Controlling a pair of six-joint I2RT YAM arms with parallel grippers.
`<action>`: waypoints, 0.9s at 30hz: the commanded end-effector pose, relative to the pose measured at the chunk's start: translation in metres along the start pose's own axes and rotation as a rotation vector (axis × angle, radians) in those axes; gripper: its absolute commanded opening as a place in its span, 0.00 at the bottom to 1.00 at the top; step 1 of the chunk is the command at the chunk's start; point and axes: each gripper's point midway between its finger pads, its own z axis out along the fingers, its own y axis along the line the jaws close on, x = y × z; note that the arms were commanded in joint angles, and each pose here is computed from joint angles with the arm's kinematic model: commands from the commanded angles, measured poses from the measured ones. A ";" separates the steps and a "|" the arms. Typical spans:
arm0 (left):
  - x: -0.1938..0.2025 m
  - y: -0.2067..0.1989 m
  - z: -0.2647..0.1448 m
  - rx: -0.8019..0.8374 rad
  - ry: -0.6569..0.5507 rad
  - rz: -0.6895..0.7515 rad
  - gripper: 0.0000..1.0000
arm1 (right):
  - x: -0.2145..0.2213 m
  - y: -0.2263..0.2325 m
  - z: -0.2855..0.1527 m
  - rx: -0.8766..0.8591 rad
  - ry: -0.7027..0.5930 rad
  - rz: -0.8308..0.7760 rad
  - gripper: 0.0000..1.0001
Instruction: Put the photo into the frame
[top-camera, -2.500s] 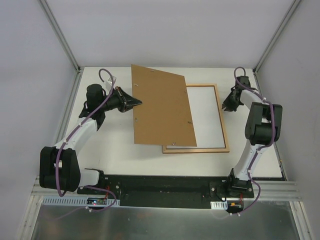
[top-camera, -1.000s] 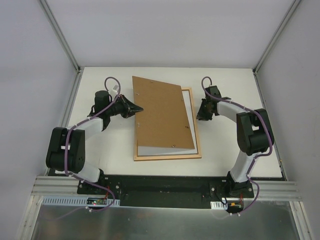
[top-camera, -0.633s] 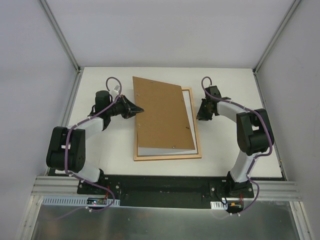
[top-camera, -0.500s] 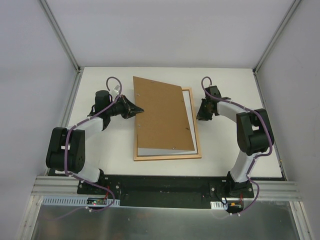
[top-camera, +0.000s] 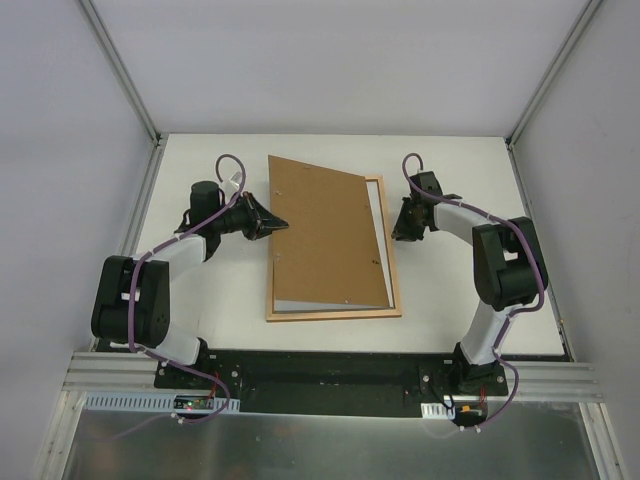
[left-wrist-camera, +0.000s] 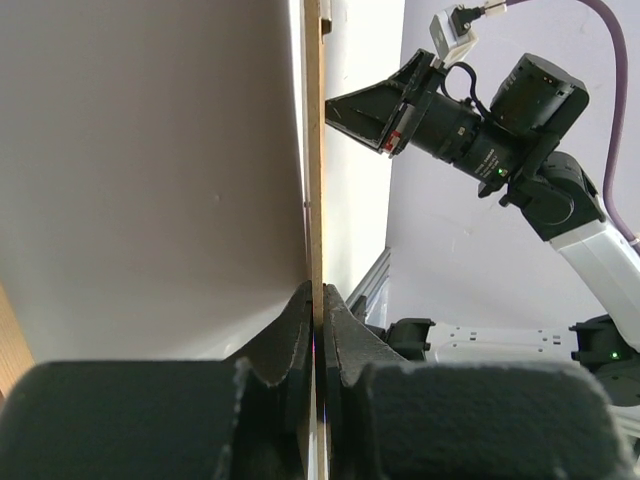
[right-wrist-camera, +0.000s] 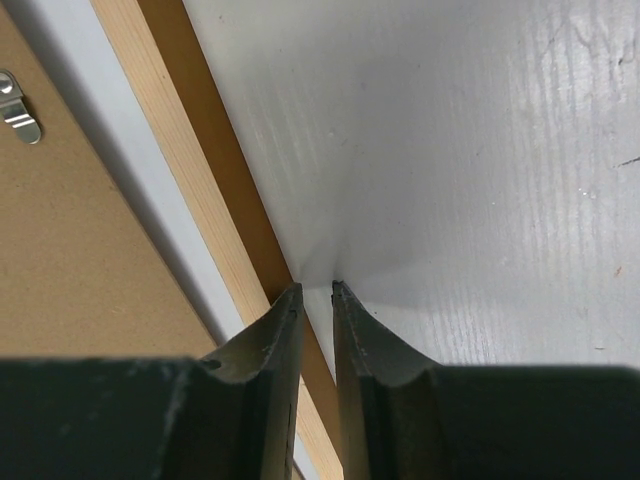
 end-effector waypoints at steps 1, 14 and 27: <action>0.010 -0.035 -0.007 0.090 0.045 0.109 0.00 | 0.018 0.001 0.009 -0.003 0.063 -0.015 0.21; 0.021 -0.034 -0.008 0.087 0.077 0.128 0.00 | 0.017 0.002 0.012 -0.008 0.067 -0.015 0.21; 0.012 -0.033 0.005 0.070 0.089 0.113 0.00 | 0.017 0.004 0.013 -0.019 0.072 -0.015 0.21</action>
